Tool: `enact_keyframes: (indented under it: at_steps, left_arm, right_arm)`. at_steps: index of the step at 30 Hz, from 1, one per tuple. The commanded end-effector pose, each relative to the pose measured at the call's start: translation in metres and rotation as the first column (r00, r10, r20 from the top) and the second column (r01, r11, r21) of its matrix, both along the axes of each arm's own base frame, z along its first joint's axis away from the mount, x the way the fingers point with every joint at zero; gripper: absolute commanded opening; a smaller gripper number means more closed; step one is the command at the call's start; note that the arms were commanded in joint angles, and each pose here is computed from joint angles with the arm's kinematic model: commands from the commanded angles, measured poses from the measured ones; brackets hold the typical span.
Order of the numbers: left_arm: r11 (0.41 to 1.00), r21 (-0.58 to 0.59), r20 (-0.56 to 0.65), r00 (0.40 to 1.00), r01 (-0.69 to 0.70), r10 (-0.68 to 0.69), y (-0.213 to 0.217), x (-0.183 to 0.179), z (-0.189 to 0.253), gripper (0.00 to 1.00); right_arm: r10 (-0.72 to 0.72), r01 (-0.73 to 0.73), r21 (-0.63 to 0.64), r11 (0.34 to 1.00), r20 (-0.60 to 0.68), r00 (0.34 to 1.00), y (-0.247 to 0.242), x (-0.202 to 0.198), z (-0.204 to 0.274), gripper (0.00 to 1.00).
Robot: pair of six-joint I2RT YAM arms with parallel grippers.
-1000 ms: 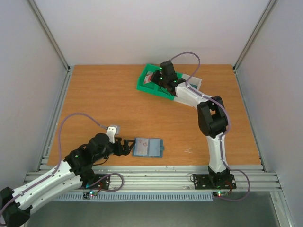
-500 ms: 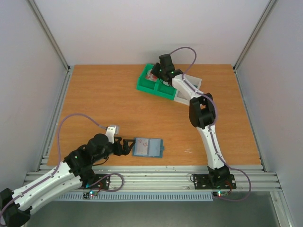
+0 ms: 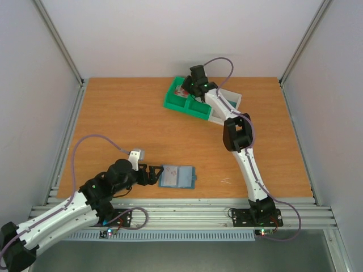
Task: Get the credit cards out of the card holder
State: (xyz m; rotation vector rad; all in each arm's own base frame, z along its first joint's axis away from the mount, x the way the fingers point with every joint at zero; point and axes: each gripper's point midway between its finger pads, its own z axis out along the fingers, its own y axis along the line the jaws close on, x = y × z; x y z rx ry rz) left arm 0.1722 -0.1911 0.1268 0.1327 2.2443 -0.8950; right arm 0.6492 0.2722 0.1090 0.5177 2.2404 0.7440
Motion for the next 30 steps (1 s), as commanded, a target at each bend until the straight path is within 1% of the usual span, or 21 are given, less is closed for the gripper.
enact_keyframes:
  at_steps: [1,6,11,17,20,24,30]
  left_arm:
    - [0.998,-0.058,0.037,0.999,-0.004,0.006,-0.007,0.006,0.021,0.99]
    - [0.998,-0.061,0.043,0.999,-0.011,0.014,-0.005,0.006,0.027,0.99]
    - [0.999,-0.050,0.052,0.998,-0.015,0.018,-0.002,0.006,0.032,0.99]
    - [0.998,-0.060,0.028,1.000,-0.013,0.014,-0.003,0.003,0.031,0.99]
    - [0.998,-0.053,0.028,0.999,-0.027,0.028,0.001,0.003,0.031,0.99]
    - [0.998,-0.051,0.031,0.999,-0.037,0.039,0.004,0.003,0.031,0.99]
    - [0.999,-0.031,0.002,1.000,-0.031,0.031,0.002,0.002,0.023,0.99]
  right_arm:
    - [-0.047,0.047,-0.003,0.999,0.012,0.999,-0.016,0.009,0.007,0.01]
    - [-0.046,0.046,-0.003,0.999,0.026,0.999,-0.017,0.012,0.011,0.04]
    - [-0.053,0.053,0.000,0.999,0.006,0.999,-0.018,0.011,0.004,0.04]
    - [-0.061,0.061,-0.001,0.998,-0.009,0.998,-0.018,0.011,-0.005,0.05]
    - [-0.062,0.062,0.003,0.998,-0.015,0.998,-0.018,0.011,-0.008,0.09]
    - [-0.059,0.059,0.003,0.998,-0.012,0.998,-0.018,0.011,-0.001,0.14]
    - [-0.019,0.020,-0.007,1.000,0.029,0.999,-0.018,0.009,0.028,0.23]
